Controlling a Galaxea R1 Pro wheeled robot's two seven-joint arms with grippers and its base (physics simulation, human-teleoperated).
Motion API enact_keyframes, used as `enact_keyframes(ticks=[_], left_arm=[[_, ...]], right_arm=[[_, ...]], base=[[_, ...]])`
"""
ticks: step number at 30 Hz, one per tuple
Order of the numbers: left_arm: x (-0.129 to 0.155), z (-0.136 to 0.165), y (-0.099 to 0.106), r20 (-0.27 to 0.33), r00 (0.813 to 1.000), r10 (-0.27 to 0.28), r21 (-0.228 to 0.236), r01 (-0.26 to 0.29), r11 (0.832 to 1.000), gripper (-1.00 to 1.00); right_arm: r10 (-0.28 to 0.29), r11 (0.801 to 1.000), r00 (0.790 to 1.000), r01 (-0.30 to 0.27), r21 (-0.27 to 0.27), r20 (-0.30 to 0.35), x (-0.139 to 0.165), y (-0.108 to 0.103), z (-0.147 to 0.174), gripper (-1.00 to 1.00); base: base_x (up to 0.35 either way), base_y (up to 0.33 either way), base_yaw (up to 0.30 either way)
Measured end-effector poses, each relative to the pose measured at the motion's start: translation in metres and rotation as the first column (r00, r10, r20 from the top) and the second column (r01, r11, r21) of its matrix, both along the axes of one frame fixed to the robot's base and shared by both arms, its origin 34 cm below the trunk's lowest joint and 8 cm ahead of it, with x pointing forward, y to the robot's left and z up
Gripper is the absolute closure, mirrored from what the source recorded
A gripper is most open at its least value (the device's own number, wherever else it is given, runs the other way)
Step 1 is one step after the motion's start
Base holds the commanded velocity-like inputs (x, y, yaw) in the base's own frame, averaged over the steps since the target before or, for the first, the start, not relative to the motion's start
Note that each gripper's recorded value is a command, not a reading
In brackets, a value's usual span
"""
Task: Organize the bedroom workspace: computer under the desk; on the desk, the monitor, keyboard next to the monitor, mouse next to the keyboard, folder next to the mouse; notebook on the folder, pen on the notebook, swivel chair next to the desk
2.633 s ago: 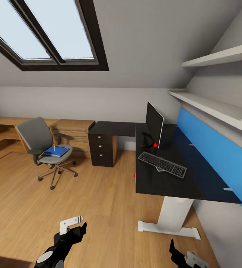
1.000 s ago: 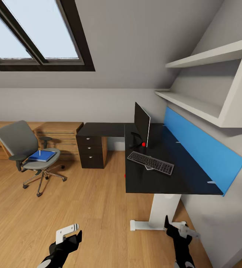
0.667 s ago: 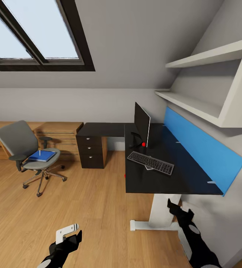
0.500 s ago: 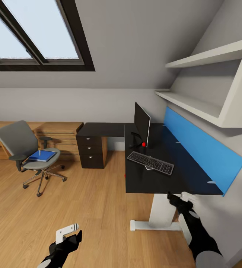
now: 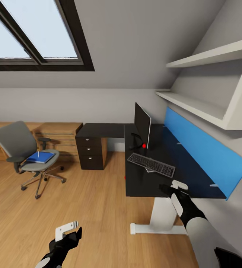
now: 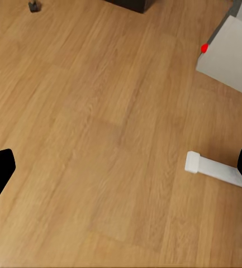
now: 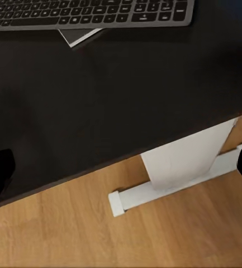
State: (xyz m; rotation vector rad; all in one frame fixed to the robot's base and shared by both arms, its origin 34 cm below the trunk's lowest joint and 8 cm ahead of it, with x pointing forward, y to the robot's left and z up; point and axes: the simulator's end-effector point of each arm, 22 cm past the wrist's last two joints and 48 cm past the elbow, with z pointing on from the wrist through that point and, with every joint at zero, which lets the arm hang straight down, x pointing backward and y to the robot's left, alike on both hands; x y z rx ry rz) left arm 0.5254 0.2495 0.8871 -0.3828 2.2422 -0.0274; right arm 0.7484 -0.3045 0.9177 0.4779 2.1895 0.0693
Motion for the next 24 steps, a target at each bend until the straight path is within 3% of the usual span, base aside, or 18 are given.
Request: enact_keyframes(ticks=[2,7,24], left_arm=[[0.0,0.001,0.0,0.002,1.0,-0.001,0.0,0.001,1.0,-1.0],[0.001,0.001,-0.001,0.003,1.0,-0.003,0.0,0.003,1.0,-1.0],[0.001,0.002,-0.003,0.005,1.0,-0.006,-0.003,0.006,1.0,-1.0]], right_arm=[[-0.019,1.0,1.0,0.019,-0.005,0.007,0.001,-0.016,0.003,-1.0],[-0.031,0.999,0.999,0.031,-0.01,0.013,0.002,-0.028,0.005,-1.0],[-0.025,0.999,1.0,0.026,-0.019,0.017,0.002,-0.027,0.006,-1.0]], base=[[0.31,0.0,0.0],[0.32,0.0,0.0],[0.325,0.0,0.0]])
